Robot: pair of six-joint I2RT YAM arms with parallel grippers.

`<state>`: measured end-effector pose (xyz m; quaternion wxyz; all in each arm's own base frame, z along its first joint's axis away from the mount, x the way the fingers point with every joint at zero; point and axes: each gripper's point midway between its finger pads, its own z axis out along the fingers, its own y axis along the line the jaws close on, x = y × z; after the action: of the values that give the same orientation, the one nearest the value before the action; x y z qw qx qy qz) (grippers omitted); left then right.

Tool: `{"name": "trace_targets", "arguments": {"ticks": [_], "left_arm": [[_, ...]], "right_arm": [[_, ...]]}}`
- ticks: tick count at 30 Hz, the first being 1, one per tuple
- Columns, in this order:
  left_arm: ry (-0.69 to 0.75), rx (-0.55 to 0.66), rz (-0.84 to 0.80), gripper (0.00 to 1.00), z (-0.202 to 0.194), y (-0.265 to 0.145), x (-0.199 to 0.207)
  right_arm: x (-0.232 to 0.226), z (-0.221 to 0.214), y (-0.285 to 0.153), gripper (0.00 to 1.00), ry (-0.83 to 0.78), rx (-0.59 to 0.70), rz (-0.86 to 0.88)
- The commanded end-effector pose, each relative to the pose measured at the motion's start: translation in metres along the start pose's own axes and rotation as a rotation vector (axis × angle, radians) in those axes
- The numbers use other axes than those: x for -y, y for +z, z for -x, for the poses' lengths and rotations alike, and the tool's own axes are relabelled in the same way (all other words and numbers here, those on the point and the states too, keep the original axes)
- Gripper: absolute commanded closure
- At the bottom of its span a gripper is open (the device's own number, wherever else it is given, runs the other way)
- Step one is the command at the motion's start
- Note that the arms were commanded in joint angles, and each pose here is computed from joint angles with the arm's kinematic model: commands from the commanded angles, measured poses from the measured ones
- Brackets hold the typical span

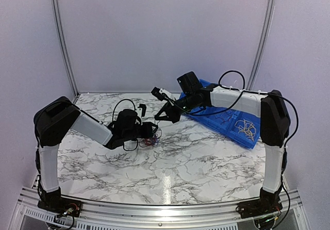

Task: Untangle the cables

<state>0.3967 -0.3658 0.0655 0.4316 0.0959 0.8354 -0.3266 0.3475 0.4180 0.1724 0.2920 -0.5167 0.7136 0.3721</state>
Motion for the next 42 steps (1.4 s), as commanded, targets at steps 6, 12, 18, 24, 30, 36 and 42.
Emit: {"name": "trace_targets", "arguments": {"ticks": [6,12,18,24,30,36,42], "left_arm": [[-0.058,0.015,0.080,0.65,-0.014,0.015,-0.024],[-0.100,-0.012,0.108,0.70,-0.031,0.021,-0.036],[-0.130,-0.021,0.126,0.72,-0.038,0.025,-0.044],[-0.154,-0.026,0.142,0.72,-0.043,0.026,-0.049],[-0.142,0.007,0.130,0.72,-0.028,0.012,-0.042],[-0.034,0.149,0.129,0.58,0.025,-0.046,-0.024],[0.125,0.221,0.032,0.47,0.052,-0.103,0.010]], "right_arm": [[-0.051,0.125,-0.083,1.00,-0.225,0.210,0.024],[-0.081,0.184,-0.139,1.00,-0.357,0.319,-0.014],[-0.101,0.226,-0.190,1.00,-0.443,0.419,-0.081],[-0.100,0.242,-0.234,1.00,-0.490,0.486,-0.171],[-0.099,0.237,-0.244,1.00,-0.493,0.486,-0.194],[-0.089,0.216,-0.218,1.00,-0.436,0.453,-0.150],[-0.085,0.190,-0.173,1.00,-0.394,0.387,-0.103]]}}
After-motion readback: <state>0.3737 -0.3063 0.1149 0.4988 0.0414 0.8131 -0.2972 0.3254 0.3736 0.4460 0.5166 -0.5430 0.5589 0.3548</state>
